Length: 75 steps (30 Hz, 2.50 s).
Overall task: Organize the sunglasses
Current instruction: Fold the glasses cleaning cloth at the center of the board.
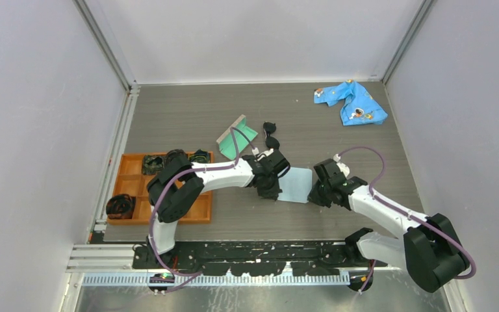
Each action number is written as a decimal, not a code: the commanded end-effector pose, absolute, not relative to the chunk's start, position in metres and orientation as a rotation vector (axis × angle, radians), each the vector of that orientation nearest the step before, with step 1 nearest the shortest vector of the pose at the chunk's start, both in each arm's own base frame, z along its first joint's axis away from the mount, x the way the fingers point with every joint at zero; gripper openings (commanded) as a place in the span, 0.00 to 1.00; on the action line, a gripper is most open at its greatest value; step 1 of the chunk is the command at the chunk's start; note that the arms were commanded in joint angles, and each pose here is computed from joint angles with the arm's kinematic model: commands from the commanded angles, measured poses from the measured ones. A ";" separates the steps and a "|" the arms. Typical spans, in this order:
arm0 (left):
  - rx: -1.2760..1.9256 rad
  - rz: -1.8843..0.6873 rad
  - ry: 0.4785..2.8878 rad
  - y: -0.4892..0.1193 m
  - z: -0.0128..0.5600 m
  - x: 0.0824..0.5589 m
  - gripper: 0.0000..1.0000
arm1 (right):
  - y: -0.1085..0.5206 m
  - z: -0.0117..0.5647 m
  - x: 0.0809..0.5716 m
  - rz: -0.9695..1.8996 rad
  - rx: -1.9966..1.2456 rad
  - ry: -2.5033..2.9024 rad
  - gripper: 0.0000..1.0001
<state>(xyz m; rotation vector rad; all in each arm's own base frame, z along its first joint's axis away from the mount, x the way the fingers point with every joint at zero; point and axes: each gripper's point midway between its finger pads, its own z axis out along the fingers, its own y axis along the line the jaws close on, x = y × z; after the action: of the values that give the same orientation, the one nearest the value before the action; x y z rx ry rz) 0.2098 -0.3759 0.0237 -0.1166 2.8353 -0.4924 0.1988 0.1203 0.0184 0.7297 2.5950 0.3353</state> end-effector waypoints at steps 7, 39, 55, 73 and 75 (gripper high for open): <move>-0.117 -0.517 2.778 -0.374 0.054 0.229 0.01 | 0.123 0.040 0.223 0.337 0.690 2.521 0.00; -0.114 -0.569 2.719 -0.384 0.075 0.282 0.01 | 0.108 0.056 0.279 0.270 0.672 2.474 0.01; -0.134 -0.539 2.757 -0.383 0.056 0.290 0.01 | 0.107 0.052 0.293 0.273 0.675 2.484 0.01; -0.150 -0.500 2.766 -0.381 0.049 0.301 0.14 | 0.108 0.052 0.300 0.277 0.666 2.486 0.05; -0.142 -0.504 2.758 -0.382 0.052 0.302 0.18 | 0.107 0.053 0.300 0.272 0.664 2.483 0.13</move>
<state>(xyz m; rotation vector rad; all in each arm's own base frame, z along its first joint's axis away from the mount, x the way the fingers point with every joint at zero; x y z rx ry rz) 0.2919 -0.3814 0.0396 -0.1606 2.7901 -0.5075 0.2841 0.1078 0.0372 0.6814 2.5384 0.2672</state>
